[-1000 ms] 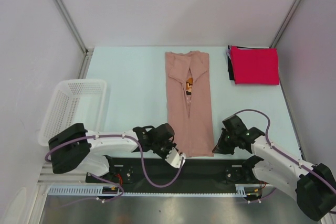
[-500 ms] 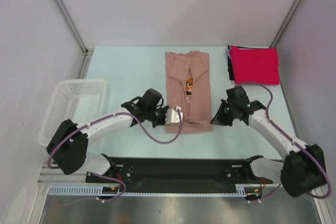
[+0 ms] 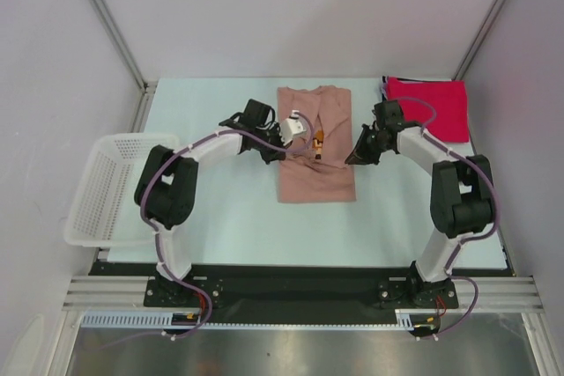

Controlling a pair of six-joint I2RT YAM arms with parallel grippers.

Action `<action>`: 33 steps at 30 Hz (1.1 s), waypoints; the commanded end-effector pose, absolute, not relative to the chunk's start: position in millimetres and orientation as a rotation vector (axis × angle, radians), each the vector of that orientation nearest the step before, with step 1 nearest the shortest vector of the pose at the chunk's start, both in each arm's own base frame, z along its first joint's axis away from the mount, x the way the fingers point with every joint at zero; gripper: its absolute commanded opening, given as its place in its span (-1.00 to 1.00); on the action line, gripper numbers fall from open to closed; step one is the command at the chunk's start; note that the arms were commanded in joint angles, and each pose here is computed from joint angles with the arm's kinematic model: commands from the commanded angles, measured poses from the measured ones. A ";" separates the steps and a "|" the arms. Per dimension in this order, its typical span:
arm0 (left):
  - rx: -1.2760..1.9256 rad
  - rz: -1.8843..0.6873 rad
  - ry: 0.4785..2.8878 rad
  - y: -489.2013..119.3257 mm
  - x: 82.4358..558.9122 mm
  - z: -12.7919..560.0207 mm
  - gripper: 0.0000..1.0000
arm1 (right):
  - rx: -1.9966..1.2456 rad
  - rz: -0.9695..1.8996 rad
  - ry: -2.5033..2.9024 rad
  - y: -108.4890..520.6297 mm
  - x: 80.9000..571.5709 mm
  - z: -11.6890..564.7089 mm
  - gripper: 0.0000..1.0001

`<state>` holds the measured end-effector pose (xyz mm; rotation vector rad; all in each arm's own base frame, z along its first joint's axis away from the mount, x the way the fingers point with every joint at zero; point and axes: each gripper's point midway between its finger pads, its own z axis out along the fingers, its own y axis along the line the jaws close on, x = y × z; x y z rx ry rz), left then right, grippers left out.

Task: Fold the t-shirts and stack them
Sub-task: Fold the tshirt

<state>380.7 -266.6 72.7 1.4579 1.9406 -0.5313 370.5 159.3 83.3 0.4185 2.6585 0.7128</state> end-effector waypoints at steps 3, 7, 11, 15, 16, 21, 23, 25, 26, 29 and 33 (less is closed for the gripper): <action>1.377 -0.537 2.016 -269.9 407.4 72.1 -0.99 | 0.402 0.772 2.610 155.9 406.9 85.2 -1.00; 1.378 -0.527 2.029 -271.9 416.7 66.0 -0.99 | 0.430 0.777 2.614 148.8 421.9 75.7 -1.00; 1.374 -0.515 2.045 -274.5 425.2 64.5 -0.99 | 0.455 0.779 2.620 144.4 427.2 68.4 -1.00; 1.348 -0.472 2.104 -270.6 433.7 57.2 -0.89 | 0.478 0.778 2.617 140.4 432.5 64.2 -1.00; 1.339 -0.458 2.105 -271.1 438.5 60.2 -0.82 | 0.480 0.776 2.611 139.0 434.5 64.7 -0.76; 1.166 -0.318 2.211 -257.2 464.6 63.2 -0.16 | 0.483 0.671 2.520 122.1 463.2 97.6 -0.09; 1.105 -0.281 2.196 -250.9 476.4 76.7 -0.09 | 0.478 0.510 2.477 104.6 467.9 109.9 -0.08; 1.057 -0.249 2.175 -247.8 488.9 87.8 0.07 | 0.418 0.343 2.438 94.6 460.8 126.7 -0.03; 1.053 -0.236 2.183 -245.4 490.2 88.6 0.09 | 0.385 0.316 2.439 96.1 455.9 127.1 0.00; 1.073 -0.236 2.224 -240.1 486.6 90.7 -0.04 | 0.322 0.292 2.520 104.9 426.6 115.5 0.09; 1.348 -0.442 2.058 -264.1 413.3 113.1 -0.15 | 0.358 0.334 2.637 106.7 379.0 94.0 0.18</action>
